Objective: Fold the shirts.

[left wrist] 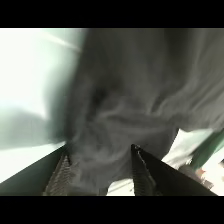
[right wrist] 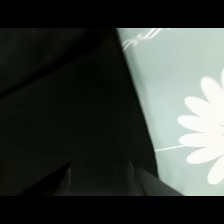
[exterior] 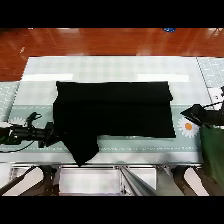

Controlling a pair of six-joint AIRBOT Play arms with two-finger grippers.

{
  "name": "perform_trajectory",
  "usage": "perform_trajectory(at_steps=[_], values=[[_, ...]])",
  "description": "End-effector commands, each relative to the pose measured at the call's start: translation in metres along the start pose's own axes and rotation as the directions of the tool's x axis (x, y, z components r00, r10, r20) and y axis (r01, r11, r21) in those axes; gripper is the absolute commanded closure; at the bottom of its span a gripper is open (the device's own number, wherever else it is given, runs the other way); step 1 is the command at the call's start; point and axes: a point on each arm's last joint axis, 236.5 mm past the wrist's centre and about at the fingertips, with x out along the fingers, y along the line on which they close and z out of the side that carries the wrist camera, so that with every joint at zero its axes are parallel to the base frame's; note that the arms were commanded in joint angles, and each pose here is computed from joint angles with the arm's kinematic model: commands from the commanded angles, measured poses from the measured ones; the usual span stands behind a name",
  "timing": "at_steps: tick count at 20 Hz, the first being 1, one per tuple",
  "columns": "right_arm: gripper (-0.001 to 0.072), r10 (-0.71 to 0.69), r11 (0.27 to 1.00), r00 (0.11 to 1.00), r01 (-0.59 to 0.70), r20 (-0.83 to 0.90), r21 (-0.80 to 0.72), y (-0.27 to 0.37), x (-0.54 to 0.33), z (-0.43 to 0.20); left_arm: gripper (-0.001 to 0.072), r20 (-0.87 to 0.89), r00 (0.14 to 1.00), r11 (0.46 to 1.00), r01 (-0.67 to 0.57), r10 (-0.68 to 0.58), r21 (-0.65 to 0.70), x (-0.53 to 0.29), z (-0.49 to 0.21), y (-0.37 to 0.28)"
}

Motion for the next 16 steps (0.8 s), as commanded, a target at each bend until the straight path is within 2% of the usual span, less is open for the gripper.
perform_trajectory(at_steps=[1,3,4,5,6,7,12,16], values=[[0.0304,0.029,1.0,1.0,-0.029,0.002,0.005,0.006,0.0,-0.003,0.0207,-0.085,0.995,0.997,-0.052,0.057,0.065,0.02,-0.019,0.003],[0.0304,-0.045,0.999,0.999,0.045,0.014,0.009,-0.01,-0.001,0.0,0.0209,-0.125,0.989,0.993,-0.062,0.075,0.104,0.026,-0.028,0.001],[0.0304,-0.115,0.993,0.993,0.114,0.015,0.032,-0.027,-0.003,0.001,0.0262,-0.125,0.989,0.992,-0.064,0.077,0.109,0.027,-0.028,0.0],[0.0304,-0.19,0.981,0.982,0.19,0.004,0.044,-0.045,-0.005,-0.002,0.0522,-0.12,0.99,0.991,-0.063,0.076,0.114,0.026,-0.026,0.0],[0.0303,-0.25,0.967,0.968,0.25,-0.011,0.053,-0.059,-0.008,-0.006,0.0676,-0.11,0.992,0.989,-0.053,0.068,0.136,0.024,-0.023,-0.003],[0.0295,-0.273,0.959,0.962,0.274,-0.03,0.069,-0.067,-0.006,-0.012,0.0686,-0.104,0.993,0.987,-0.044,0.06,0.156,0.023,-0.021,-0.007],[0.0294,-0.153,0.966,0.977,0.179,-0.145,0.187,-0.057,0.026,-0.058,0.0686,-0.083,0.996,0.98,0.051,-0.035,0.193,0.02,-0.014,-0.032],[0.0294,-0.126,0.969,0.973,0.162,-0.191,0.188,-0.055,0.032,-0.075,0.0686,-0.079,0.995,0.977,0.068,-0.053,0.201,0.02,-0.013,-0.036]])
